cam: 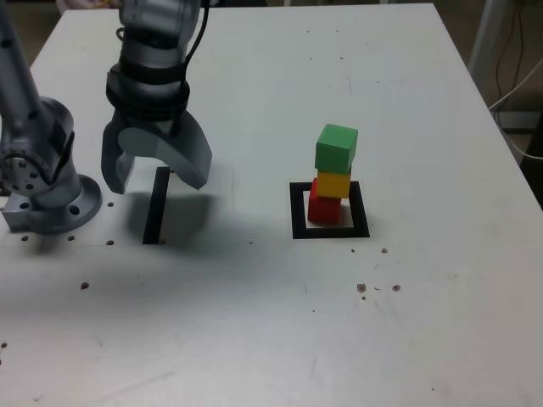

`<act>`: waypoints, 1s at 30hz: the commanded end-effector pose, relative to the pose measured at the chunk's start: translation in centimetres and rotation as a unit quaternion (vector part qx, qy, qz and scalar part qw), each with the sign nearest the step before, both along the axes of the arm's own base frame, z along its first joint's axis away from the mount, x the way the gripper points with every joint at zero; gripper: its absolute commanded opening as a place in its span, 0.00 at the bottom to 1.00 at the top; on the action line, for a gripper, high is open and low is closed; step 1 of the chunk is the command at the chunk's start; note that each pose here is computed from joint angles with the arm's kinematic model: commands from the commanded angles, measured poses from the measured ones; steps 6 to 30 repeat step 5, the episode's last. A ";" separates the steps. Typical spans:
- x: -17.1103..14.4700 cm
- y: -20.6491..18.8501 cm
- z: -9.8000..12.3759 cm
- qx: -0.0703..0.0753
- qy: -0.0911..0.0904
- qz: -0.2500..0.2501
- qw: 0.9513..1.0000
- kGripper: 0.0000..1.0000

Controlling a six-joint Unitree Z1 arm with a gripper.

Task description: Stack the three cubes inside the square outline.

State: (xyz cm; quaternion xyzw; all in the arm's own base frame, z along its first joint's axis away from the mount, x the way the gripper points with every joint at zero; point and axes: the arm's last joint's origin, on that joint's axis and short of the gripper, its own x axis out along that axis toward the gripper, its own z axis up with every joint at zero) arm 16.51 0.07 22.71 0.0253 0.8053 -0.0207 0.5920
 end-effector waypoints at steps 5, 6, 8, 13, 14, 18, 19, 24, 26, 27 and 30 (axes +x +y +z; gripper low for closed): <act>0.0 0.0 -0.1 -0.002 0.002 0.000 1.000 0.99; 0.0 0.0 -0.1 -0.002 0.002 0.000 1.000 0.99; 0.0 0.0 -0.1 -0.002 0.002 0.000 1.000 0.99; 0.0 0.0 -0.1 -0.002 0.002 0.000 1.000 0.99; 0.0 0.0 -0.1 -0.002 0.002 0.000 1.000 0.99; 0.0 0.0 -0.1 -0.002 0.002 0.000 1.000 0.99; 0.0 0.0 -0.1 -0.002 0.002 0.000 1.000 0.99; 0.0 0.0 -0.1 -0.002 0.002 0.000 1.000 0.99; 0.0 0.0 -0.1 -0.002 0.002 0.000 1.000 0.99; 0.0 0.0 -0.1 -0.002 0.002 0.000 1.000 0.99; 0.0 0.0 -0.1 -0.002 0.002 0.000 1.000 0.99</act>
